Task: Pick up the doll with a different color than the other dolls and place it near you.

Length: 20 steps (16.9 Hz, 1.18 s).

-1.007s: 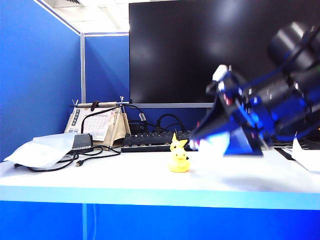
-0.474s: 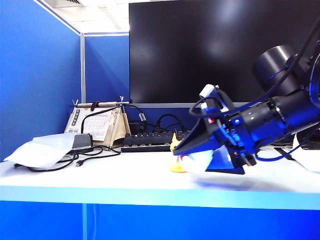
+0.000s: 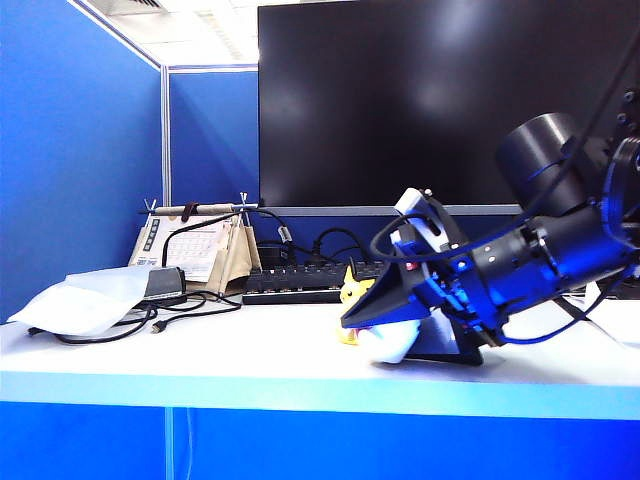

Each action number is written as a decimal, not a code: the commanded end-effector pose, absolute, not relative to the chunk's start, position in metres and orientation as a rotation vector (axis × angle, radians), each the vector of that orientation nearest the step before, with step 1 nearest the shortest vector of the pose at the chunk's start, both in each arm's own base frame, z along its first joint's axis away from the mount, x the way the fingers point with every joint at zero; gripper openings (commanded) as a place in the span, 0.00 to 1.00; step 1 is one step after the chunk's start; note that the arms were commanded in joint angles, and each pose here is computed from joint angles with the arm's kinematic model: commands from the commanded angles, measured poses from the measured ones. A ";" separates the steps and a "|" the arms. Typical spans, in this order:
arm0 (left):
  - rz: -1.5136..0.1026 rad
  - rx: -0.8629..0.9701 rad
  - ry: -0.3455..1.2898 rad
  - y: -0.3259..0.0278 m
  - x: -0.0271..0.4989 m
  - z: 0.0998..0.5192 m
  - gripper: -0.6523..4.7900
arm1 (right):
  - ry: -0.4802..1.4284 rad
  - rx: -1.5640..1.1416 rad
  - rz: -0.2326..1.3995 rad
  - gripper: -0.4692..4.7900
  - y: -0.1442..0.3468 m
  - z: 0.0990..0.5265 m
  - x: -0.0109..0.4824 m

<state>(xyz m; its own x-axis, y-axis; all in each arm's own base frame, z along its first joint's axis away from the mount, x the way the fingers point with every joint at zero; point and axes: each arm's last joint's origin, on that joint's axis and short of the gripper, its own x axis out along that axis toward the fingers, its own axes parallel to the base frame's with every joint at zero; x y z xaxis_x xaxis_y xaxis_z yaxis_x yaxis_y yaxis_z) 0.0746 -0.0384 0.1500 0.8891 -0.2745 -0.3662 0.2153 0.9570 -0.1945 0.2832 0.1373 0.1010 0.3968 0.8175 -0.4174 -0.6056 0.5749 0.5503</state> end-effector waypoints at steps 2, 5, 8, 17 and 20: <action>-0.249 -0.150 0.396 -0.038 0.075 0.150 0.17 | 0.767 0.340 0.908 0.43 0.137 0.087 0.283; -0.250 -0.151 0.396 -0.038 0.075 0.150 0.17 | 0.773 0.354 0.906 0.63 0.137 0.087 0.283; -0.250 -0.151 0.396 -0.038 0.075 0.150 0.17 | 0.770 0.351 0.891 0.69 0.137 0.087 0.284; -0.250 -0.151 0.396 -0.038 0.075 0.150 0.17 | 0.711 0.330 0.821 1.00 0.144 0.103 0.305; -0.249 -0.150 0.396 -0.038 0.075 0.150 0.17 | 0.667 0.334 0.818 1.00 0.144 0.124 0.321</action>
<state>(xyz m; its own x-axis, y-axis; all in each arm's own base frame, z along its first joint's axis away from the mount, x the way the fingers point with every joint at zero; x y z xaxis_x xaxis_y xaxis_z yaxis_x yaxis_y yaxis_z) 0.0746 -0.0384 0.1502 0.8894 -0.2746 -0.3655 0.2153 0.9569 -0.1951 0.3170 0.1445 0.1148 0.4789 0.7627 -0.4347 -0.5550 0.6467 0.5232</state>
